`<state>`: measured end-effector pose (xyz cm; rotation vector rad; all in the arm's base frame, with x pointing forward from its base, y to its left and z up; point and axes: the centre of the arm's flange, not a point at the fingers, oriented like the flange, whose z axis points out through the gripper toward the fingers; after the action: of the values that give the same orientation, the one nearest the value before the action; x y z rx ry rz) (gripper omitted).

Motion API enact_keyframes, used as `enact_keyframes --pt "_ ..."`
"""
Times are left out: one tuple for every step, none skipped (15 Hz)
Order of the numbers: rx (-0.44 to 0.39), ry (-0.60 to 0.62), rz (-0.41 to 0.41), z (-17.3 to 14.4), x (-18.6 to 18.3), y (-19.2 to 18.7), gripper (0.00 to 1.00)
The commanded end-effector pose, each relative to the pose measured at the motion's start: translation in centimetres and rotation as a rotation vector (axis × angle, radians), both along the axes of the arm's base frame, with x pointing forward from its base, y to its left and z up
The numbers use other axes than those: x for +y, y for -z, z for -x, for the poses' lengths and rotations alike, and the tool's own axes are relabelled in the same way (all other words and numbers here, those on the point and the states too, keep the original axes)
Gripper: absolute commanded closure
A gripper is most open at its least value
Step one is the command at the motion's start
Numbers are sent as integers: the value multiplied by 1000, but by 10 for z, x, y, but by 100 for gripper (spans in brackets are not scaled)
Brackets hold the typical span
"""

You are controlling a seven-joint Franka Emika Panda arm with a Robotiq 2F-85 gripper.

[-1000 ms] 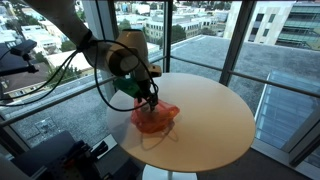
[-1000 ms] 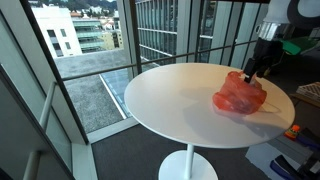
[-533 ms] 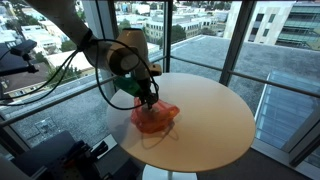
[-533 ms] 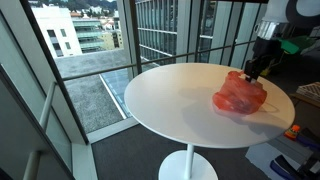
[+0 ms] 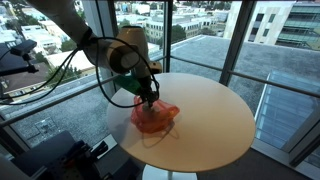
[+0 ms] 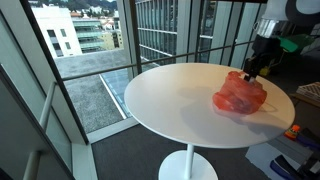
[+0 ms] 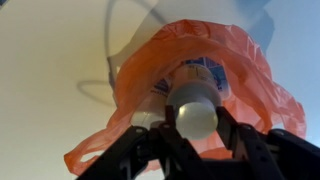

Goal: Take the white and orange bottle out of the plastic bag and put it on the table

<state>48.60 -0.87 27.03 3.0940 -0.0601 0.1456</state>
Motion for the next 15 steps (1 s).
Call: enact_keyframes --pt "-35 -5 12 -3 3 -35 81" --pt "-44 -10 12 -4 3 -44 81" --pt "-52 -8 18 -4 2 -54 81" --pt "-55 -10 19 -4 1 -63 81" --pt "-59 -6 25 -4 -1 -73 81" --pt "-61 0 30 -4 -4 -82 81" --pt "-65 3 34 -4 -7 -92 81" --pt "-71 8 43 -5 -11 -101 81" --pt "-76 16 50 -6 -18 -112 81" --pt "-83 26 58 -7 -24 -120 81" --pt "-91 37 65 -8 -32 -129 81" --pt "-97 50 72 -9 -40 -136 81" --pt "-103 66 79 -10 -48 -142 81" --pt "-108 82 86 -12 -58 -148 81" --pt "-113 98 93 -13 -67 -152 81"
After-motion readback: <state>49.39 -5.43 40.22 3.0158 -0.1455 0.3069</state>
